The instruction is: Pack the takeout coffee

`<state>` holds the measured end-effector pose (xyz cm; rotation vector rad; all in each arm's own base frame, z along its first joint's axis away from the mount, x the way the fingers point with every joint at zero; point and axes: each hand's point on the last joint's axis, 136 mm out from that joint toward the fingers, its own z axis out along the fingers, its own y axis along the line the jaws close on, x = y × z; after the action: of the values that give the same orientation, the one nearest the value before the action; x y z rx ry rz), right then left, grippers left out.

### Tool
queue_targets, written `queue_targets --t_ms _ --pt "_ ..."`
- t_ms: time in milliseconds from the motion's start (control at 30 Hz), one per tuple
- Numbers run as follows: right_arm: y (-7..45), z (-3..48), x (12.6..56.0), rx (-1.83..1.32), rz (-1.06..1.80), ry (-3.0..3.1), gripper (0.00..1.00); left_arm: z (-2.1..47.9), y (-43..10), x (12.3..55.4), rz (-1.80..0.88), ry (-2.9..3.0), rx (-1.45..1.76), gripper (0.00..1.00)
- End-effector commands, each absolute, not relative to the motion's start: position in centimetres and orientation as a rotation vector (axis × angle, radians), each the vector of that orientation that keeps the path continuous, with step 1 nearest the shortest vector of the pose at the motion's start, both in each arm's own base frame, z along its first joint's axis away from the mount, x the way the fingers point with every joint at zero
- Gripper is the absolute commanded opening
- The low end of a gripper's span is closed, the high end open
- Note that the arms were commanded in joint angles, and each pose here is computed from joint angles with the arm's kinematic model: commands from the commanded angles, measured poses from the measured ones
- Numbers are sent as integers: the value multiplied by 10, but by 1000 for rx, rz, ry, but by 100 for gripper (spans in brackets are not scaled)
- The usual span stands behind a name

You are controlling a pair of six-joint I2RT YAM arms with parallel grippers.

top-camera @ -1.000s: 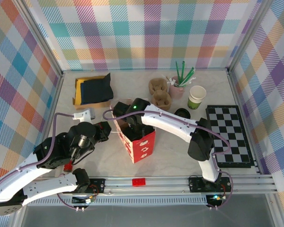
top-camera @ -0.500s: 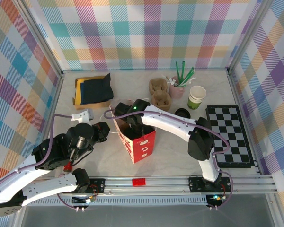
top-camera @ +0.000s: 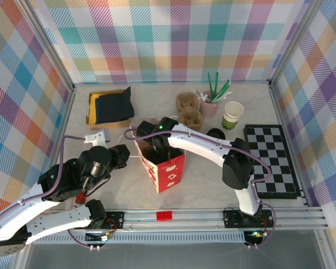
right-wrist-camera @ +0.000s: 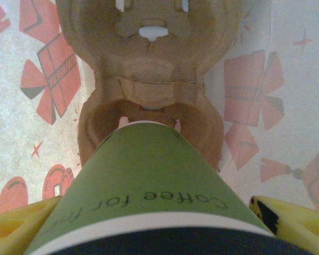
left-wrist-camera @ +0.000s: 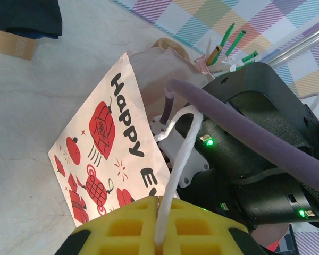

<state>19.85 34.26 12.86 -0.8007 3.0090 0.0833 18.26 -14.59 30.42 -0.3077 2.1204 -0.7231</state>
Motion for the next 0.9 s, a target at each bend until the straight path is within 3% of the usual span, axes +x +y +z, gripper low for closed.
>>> queue_targets --t_ms 0,867 --pt "339 127 199 -805 90 3026 39 310 -142 183 -725 2088 -314 8" --pt "331 110 204 -794 9 3062 38 311 -133 182 -713 2071 -329 8"
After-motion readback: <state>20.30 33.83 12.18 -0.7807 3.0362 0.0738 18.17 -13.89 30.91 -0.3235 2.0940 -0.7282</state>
